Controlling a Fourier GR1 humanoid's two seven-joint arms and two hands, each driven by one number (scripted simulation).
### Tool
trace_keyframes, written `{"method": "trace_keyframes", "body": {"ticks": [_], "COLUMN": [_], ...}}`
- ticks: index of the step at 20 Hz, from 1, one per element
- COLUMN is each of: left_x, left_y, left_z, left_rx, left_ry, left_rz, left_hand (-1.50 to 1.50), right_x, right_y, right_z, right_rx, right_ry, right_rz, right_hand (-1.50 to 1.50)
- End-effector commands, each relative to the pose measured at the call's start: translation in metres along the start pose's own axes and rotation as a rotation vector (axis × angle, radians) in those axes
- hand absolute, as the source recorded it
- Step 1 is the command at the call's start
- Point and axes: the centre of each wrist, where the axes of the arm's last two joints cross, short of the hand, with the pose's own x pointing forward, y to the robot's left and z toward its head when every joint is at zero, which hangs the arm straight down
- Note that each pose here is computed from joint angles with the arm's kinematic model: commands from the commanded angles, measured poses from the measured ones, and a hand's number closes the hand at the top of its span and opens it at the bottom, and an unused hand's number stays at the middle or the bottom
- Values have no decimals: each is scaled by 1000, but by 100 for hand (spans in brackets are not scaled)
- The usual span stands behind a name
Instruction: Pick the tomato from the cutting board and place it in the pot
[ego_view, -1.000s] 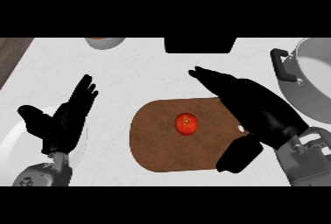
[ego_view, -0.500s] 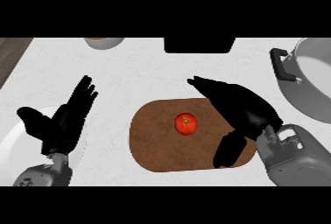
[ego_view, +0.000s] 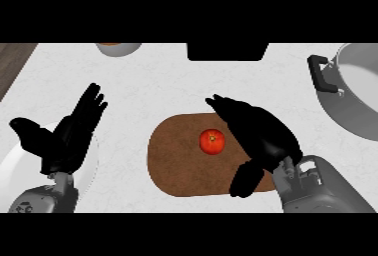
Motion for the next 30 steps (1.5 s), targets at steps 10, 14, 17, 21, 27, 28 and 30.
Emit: {"method": "trace_keyframes", "body": {"ticks": [10, 14, 17, 21, 27, 28, 30], "left_x": [-23, -15, -3, -12, -11, 3, 0], "left_y": [-5, -1, -5, -18, 4, -6, -2], "left_z": [10, 4, -1, -5, 3, 0, -11], "left_rx": [-17, -2, -17, -11, -11, -15, 3], "left_ry": [10, 14, 5, 0, -6, -9, -7], "left_rz": [8, -5, 11, 4, 4, -4, -11], "left_hand": [0, 0, 0, 0, 0, 0, 0], "right_x": [21, 20, -3, 18, -8, 18, 0], "right_y": [30, 52, 38, 52, 70, 74, 80], "right_z": [-28, -42, -56, -63, -78, -78, -71], "right_rx": [7, 24, 36, 55, 102, 100, 138], "right_ry": [108, 172, 182, 157, 228, 241, 251], "right_rz": [24, 60, 46, 66, 143, 153, 173], "right_hand": [-150, -150, -150, -150, -150, -150, -150]}}
